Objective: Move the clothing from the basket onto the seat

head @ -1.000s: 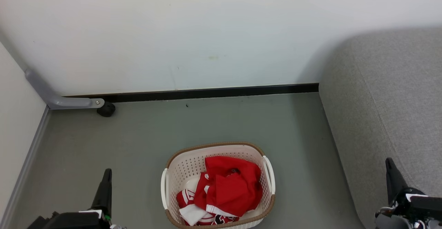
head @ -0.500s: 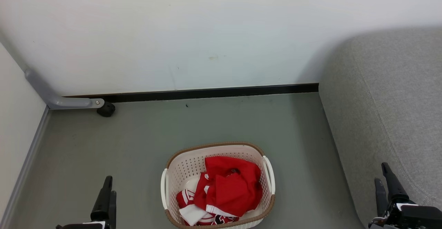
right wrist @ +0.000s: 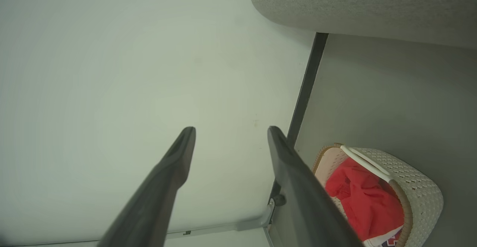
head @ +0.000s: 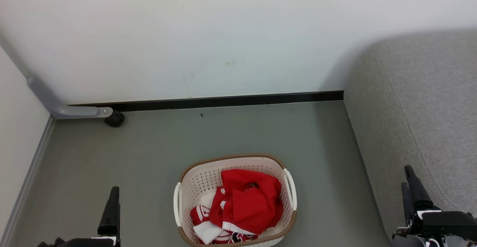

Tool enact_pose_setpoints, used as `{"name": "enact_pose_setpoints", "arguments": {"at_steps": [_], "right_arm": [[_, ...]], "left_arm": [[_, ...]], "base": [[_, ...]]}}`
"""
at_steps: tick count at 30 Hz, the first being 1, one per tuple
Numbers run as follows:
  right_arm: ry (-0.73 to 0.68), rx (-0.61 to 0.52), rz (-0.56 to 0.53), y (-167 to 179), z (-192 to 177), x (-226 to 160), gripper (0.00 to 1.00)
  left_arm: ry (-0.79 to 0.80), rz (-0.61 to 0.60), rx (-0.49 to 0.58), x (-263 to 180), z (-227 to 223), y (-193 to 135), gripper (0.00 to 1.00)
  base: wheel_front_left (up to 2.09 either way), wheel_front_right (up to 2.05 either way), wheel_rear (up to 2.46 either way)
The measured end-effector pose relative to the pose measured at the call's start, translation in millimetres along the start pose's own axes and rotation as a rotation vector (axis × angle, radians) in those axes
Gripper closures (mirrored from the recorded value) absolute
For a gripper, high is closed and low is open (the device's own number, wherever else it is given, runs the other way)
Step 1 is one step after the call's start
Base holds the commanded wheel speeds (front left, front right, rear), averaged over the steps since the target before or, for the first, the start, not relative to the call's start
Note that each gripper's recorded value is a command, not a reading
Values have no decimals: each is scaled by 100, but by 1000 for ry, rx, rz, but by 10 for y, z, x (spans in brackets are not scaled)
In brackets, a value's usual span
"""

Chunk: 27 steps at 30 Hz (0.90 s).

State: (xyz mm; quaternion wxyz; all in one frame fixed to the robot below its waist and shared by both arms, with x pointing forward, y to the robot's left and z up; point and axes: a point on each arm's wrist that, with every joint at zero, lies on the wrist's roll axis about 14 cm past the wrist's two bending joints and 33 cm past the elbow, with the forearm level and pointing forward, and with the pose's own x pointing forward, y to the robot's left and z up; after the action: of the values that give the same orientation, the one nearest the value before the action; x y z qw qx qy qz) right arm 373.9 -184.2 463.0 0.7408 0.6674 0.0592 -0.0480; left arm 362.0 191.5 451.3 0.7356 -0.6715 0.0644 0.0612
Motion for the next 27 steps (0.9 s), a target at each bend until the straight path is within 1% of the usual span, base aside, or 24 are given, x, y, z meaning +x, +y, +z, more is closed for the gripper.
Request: {"name": "enact_pose_setpoints", "arguments": {"at_steps": [6, 9, 10, 17, 27], "right_arm": [[-2, -72, 20, 92, -11, 46, 0], [2, -116, 20, 105, -19, 56, 0], [7, -147, 25, 125, -25, 68, 0], [17, -266, 40, 214, -54, 134, 0], [54, -489, 30, 203, -145, 187, 0]], "left_arm": [[-10, -7, 66, 5, 25, -26, 0], [-14, -10, 118, 11, 37, -40, 0], [-13, -11, 145, 13, 34, -43, 0], [10, -25, 284, 40, -18, -81, 0], [58, -37, 496, 72, -144, -64, 0]], "base": [[0, 0, 0], [0, 0, 0], [0, 0, 0], [0, 0, 0], [0, 0, 0]]}}
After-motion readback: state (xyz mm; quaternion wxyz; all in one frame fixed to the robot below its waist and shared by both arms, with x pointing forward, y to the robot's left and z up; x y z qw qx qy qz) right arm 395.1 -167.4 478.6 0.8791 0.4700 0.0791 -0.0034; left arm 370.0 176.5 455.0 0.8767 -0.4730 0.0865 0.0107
